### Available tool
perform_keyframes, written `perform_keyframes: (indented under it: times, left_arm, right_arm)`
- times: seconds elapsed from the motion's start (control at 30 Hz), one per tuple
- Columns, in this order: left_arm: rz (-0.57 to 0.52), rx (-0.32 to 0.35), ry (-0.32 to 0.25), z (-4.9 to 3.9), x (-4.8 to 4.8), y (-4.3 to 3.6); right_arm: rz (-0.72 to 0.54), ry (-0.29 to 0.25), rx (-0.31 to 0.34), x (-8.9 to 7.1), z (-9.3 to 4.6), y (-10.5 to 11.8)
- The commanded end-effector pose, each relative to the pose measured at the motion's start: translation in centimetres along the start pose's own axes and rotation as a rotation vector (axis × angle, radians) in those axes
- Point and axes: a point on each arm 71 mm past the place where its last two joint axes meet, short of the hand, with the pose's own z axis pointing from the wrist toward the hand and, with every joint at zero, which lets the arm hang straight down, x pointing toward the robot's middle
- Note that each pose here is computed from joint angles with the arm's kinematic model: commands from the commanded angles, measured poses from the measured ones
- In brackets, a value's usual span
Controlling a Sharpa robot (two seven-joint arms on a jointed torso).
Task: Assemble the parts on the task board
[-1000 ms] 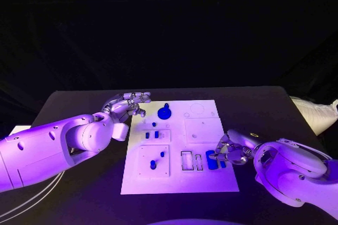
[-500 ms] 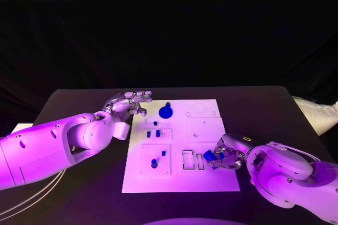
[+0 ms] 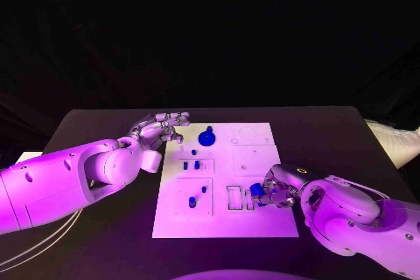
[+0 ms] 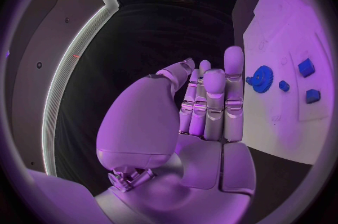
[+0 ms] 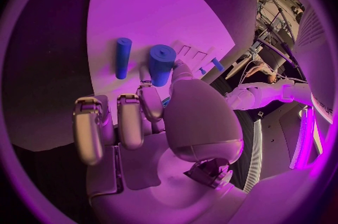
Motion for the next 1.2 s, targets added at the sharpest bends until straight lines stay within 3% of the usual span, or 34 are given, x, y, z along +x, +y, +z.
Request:
perform_keyframes:
  times: [0.03, 0.33, 0.47, 0.8, 1.0, 1.2]
  left_arm:
    - [-0.011, 0.002, 0.022, -0.02, 0.25, -0.02]
    - [-0.011, 0.0, 0.023, -0.06, 0.2, 0.03]
    - [-0.012, -0.001, 0.024, -0.06, 0.22, 0.06]
    - [-0.014, -0.003, 0.03, -0.02, 0.31, 0.13]
    - [-0.015, -0.004, 0.034, 0.0, 0.42, 0.16]
    - [-0.016, -0.004, 0.034, 0.0, 0.46, 0.17]
  right_arm:
    - [0.015, 0.01, 0.043, 0.8, -0.2, -0.6]
    - [0.188, -0.082, 0.015, -0.5, -1.2, 0.0]
    - [0.245, -0.086, 0.012, -0.7, -1.4, 0.3]
    - [0.291, -0.015, -0.018, 0.0, -0.9, 2.2]
    - [0.271, 0.055, -0.035, 0.7, -0.4, 3.5]
    - [0.239, 0.09, -0.037, 1.1, -0.2, 4.1]
